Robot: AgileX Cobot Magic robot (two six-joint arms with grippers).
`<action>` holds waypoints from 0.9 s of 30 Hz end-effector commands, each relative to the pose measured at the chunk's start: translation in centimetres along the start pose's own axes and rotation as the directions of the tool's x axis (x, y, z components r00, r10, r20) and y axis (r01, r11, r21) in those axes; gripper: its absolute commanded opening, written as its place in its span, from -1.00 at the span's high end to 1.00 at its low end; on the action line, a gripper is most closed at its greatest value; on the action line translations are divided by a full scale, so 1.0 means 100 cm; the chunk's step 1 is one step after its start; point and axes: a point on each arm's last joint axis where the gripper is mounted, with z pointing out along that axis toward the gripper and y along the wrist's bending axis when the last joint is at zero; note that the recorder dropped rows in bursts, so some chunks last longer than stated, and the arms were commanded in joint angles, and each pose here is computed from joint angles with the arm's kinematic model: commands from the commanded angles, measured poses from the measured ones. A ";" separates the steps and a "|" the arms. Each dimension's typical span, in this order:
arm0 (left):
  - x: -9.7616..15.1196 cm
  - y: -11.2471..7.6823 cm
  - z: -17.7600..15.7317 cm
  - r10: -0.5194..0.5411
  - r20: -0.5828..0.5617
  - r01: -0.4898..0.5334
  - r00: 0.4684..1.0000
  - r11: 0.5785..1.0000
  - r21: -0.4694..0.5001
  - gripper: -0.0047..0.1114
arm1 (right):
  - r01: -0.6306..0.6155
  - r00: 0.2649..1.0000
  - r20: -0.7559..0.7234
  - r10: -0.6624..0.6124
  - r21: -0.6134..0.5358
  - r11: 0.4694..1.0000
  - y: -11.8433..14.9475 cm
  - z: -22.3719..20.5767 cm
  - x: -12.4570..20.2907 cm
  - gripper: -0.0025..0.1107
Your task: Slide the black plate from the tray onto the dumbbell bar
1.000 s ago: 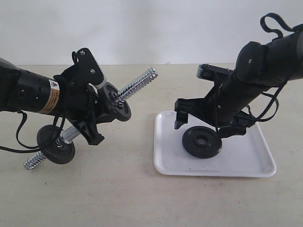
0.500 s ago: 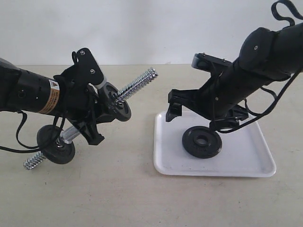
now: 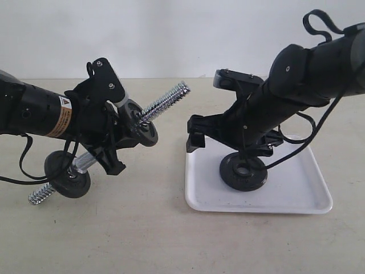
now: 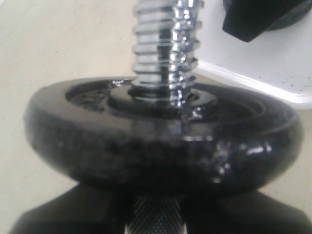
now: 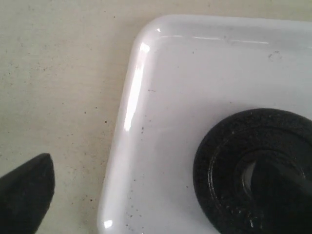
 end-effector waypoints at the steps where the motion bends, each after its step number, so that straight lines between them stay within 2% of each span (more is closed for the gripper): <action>1: -0.018 0.006 -0.016 -0.040 0.075 0.043 0.996 0.998 -0.035 0.84 | 0.016 0.999 -0.049 -0.015 0.020 1.000 -0.005 0.014 0.005 -0.88; 13: -0.018 0.006 -0.016 -0.040 0.075 0.043 0.996 0.998 -0.035 0.84 | 0.056 0.996 -0.071 -0.052 0.052 0.997 -0.010 0.017 0.007 -0.88; 27: -0.018 0.006 -0.016 -0.040 0.075 0.043 0.996 0.998 -0.035 0.84 | 0.086 0.996 -0.054 -0.076 0.212 0.974 -0.024 0.016 0.005 -0.88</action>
